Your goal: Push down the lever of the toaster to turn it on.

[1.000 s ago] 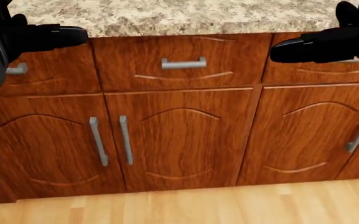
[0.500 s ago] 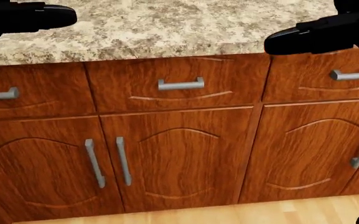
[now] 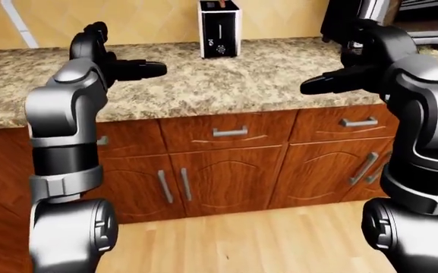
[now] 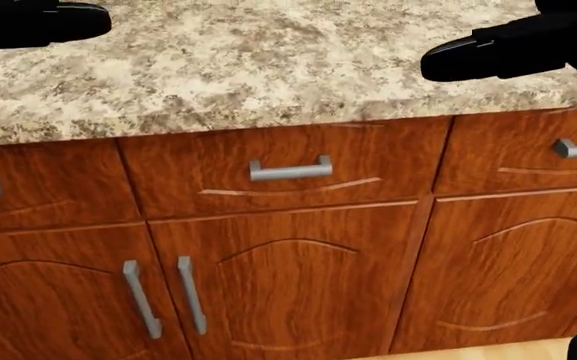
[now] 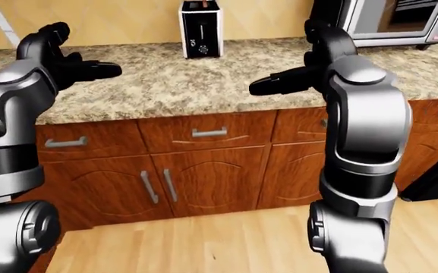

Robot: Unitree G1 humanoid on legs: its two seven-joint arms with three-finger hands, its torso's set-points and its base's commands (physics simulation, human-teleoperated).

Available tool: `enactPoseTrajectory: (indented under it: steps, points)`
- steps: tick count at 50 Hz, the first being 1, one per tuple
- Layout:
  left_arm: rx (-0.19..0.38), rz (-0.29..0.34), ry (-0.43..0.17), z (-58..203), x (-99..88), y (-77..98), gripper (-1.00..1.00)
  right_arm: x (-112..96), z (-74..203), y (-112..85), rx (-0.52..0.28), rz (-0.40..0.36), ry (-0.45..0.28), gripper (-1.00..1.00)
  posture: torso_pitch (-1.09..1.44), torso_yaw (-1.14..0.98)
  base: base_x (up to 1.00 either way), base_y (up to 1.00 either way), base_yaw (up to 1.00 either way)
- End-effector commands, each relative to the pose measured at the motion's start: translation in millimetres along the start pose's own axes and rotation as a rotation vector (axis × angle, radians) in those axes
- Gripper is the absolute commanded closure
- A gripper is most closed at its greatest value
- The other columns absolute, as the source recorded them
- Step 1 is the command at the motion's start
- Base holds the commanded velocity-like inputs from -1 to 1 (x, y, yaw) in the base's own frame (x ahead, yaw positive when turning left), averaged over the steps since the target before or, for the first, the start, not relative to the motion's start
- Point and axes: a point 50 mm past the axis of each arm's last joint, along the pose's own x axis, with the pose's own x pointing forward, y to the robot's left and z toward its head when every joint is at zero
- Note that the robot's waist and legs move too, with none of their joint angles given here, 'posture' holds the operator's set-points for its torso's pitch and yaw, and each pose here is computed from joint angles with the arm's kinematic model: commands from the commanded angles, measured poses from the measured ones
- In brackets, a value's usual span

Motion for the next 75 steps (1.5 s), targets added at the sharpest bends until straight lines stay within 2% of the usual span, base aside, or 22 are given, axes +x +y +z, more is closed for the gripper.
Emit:
enactPoseTrajectory:
  steps: [1, 5, 12, 13, 22, 64, 69, 73, 75]
  points:
    - [-0.007, -0.016, -0.12, 27, -7.2, -2.5, -1.0, -9, 20, -10.2, -0.005, -0.059, -0.103, -1.0, 0.0, 0.0, 0.0, 0.0, 0.0]
    - [-0.003, -0.019, -0.118, 25, -6.8, -3.3, -1.0, -9, 18, -13.1, -0.023, -0.089, -0.1, -1.0, 0.0, 0.0, 0.0, 0.0, 0.0]
    - [-0.004, -0.018, -0.12, 27, -7.7, -2.4, -1.0, -13, 22, -12.7, 0.012, -0.068, -0.126, -1.0, 0.0, 0.0, 0.0, 0.81, 0.0]
    - [-0.004, -0.018, -0.12, 27, -7.4, -2.3, -1.0, -11, 20, -12.7, 0.001, -0.076, -0.106, -1.0, 0.0, 0.0, 0.0, 0.0, 0.0]
    - [-0.015, -0.01, -0.125, 33, -8.6, 2.6, -1.0, -12, 24, -10.6, -0.017, -0.072, -0.108, -1.0, 0.0, 0.0, 0.04, 0.0, 0.0]
    - [-0.023, 0.004, -0.134, 44, -12.7, 10.9, -1.0, -9, 24, -6.2, -0.02, -0.052, -0.093, -1.0, 0.0, 0.0, 0.21, 0.0, 0.0]
    - [-0.027, 0.012, -0.136, 46, -13.0, 14.1, -1.0, -10, 24, -6.2, -0.02, -0.05, -0.093, -1.0, 0.0, 0.0, 0.2, 0.0, 0.0]
    - [-0.055, 0.018, -0.16, 50, -11.3, 19.6, -1.0, -9, 24, -6.3, -0.024, -0.049, -0.084, -1.0, 0.0, 0.0, 0.2, 0.0, 0.0]
    - [-0.056, 0.021, -0.15, 50, -10.6, 23.0, -1.0, -9, 24, -6.4, -0.025, -0.051, -0.083, -1.0, 0.0, 0.0, 0.2, 0.0, 0.0]
